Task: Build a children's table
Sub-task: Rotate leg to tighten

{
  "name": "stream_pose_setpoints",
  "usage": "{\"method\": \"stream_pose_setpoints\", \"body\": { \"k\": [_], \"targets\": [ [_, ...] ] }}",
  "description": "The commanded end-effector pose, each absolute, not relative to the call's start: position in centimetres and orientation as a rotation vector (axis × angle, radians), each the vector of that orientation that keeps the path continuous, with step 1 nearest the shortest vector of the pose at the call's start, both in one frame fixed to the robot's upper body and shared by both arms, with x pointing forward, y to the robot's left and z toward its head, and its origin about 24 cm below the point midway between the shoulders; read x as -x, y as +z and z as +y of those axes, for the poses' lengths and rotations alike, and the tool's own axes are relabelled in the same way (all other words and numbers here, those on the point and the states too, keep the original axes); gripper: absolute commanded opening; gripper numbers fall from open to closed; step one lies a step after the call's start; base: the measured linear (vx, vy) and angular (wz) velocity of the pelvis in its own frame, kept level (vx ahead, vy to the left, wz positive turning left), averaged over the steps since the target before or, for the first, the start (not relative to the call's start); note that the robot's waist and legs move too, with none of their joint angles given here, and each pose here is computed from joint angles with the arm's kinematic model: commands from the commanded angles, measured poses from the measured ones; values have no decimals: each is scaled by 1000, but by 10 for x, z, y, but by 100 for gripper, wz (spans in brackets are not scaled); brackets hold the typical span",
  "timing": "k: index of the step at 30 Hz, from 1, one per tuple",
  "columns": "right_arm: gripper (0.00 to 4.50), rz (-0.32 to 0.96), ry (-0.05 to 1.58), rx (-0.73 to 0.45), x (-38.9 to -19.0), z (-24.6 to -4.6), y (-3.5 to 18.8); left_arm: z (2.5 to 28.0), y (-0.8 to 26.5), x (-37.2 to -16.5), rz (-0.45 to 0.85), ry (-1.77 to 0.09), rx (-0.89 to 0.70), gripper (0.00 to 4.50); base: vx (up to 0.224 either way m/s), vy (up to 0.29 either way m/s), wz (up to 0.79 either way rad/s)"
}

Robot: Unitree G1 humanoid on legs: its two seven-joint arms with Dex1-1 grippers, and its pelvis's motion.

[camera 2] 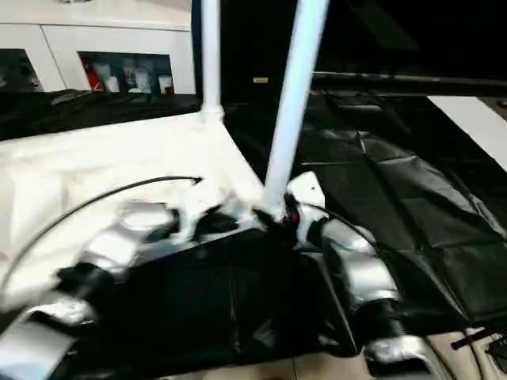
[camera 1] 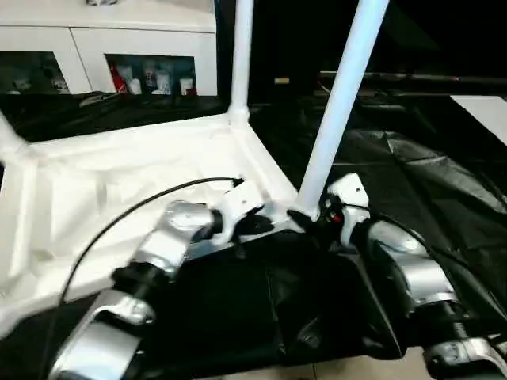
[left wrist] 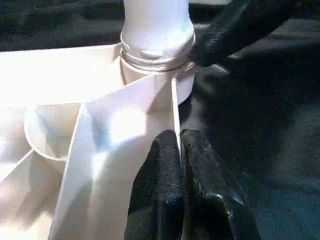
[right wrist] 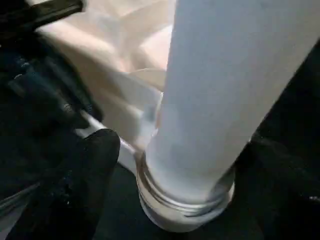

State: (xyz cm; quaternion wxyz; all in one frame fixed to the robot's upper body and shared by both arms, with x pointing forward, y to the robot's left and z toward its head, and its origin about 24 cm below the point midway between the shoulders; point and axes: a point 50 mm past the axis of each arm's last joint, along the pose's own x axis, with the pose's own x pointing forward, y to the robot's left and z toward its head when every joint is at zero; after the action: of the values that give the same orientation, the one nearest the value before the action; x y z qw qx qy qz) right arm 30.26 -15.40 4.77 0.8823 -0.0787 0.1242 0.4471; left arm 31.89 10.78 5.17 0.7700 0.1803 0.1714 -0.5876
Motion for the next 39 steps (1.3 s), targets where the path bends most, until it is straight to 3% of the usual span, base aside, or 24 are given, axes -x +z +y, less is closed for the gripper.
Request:
{"method": "stream_pose_setpoints", "body": {
  "k": [1, 11, 23, 29, 33, 35, 39],
  "targets": [
    [383, 270, 1023, 160, -297, -152, 50, 109, 43, -306, 406, -1386, -361, 0, 0, 0, 0],
    [383, 319, 1070, 221, -295, -155, 43, 126, 46, -293, 439, -1465, -360, 0, 0, 0, 0],
    [273, 306, 1067, 198, -296, -156, 43, 125, 47, -293, 429, -1457, -348, 0, 0, 0, 0],
    [262, 318, 1057, 159, -292, -155, 38, 123, 45, -293, 431, -1435, -328, 0, 0, 0, 0],
    [261, 338, 816, 184, -302, -158, 25, 112, 38, -307, 432, -1263, -351, 0, 0, 0, 0],
    [256, 347, 633, 118, -310, -153, 18, 96, 35, -319, 435, -1146, -371, 0, 0, 0, 0],
    [254, 342, 461, 24, -316, -142, 16, 72, 35, -324, 429, -1098, -363, 0, 0, 0, 0]
  ]
}}
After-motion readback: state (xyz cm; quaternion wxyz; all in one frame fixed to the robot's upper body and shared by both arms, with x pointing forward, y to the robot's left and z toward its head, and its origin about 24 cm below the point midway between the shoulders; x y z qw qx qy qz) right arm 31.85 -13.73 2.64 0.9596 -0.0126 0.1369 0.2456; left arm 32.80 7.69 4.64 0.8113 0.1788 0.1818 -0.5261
